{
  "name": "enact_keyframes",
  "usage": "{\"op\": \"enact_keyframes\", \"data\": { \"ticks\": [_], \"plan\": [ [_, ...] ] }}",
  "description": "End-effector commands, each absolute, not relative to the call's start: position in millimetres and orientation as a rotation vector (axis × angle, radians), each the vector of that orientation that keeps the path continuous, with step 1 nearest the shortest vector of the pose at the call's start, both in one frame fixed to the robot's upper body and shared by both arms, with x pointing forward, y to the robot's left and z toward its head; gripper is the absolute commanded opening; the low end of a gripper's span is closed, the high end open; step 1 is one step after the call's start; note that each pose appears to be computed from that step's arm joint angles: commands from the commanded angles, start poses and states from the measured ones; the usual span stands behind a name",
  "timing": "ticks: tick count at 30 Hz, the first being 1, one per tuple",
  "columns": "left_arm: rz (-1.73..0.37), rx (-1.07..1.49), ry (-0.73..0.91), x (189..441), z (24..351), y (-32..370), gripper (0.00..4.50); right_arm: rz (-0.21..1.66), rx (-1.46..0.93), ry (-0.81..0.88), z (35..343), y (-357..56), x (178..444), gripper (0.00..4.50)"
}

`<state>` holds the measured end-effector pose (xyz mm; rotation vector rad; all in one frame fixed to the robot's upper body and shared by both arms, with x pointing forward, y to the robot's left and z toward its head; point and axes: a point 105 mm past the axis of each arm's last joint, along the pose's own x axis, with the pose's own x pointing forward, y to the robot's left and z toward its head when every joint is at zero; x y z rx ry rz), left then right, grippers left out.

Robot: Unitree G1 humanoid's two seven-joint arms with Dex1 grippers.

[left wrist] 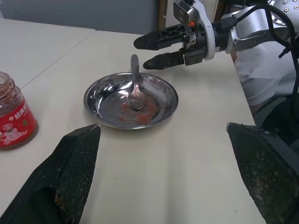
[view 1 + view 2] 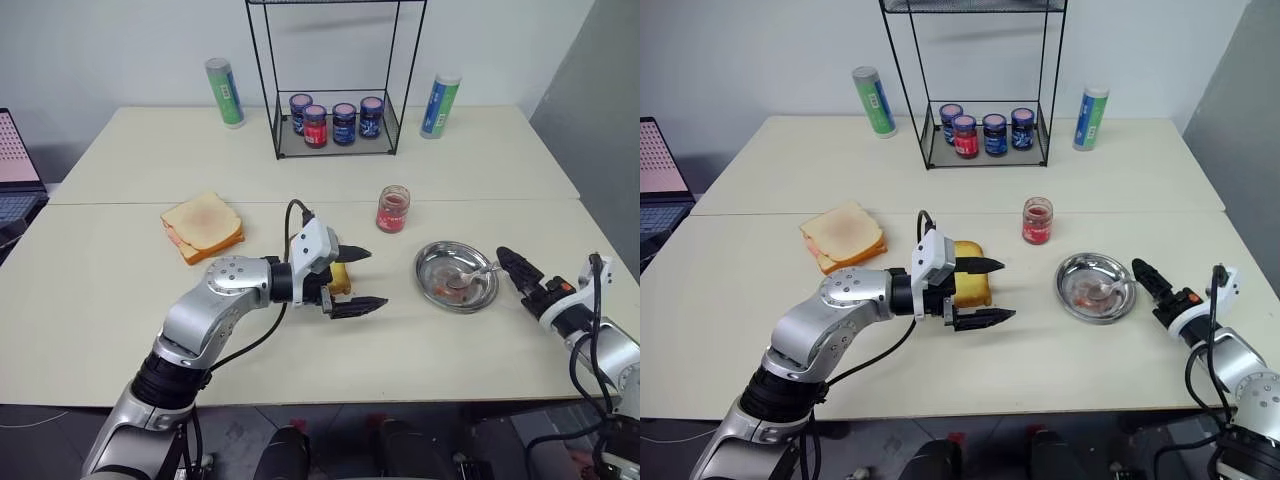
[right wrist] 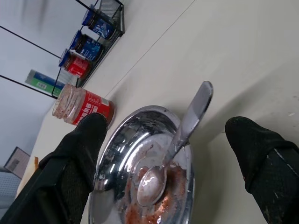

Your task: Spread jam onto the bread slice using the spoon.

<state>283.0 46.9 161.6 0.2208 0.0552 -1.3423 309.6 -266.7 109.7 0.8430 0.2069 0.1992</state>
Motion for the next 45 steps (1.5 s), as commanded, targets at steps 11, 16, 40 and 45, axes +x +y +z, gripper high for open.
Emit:
{"op": "enact_keyframes", "data": {
  "ticks": [11, 16, 40, 45],
  "plan": [
    [-1.331, 0.238, 0.003, 278.6, 173.4, 41.2, 4.50, 0.239, 0.877, 0.147, 114.8, -267.4, 332.5, 4.13],
    [-1.330, 0.240, 0.004, 279.8, 174.1, 41.4, 4.50, 0.234, 0.871, 0.135, 115.3, -271.8, 334.2, 3.09],
    [-1.255, 0.206, 0.015, 288.7, 178.5, 58.3, 4.50, 0.333, 0.766, 0.074, 155.5, -251.1, 328.3, 0.07],
    [-1.248, 0.186, 0.029, 281.9, 177.3, 69.8, 4.50, 0.434, 0.752, -0.032, 211.5, -222.3, 329.6, 0.07]
  ]
}}
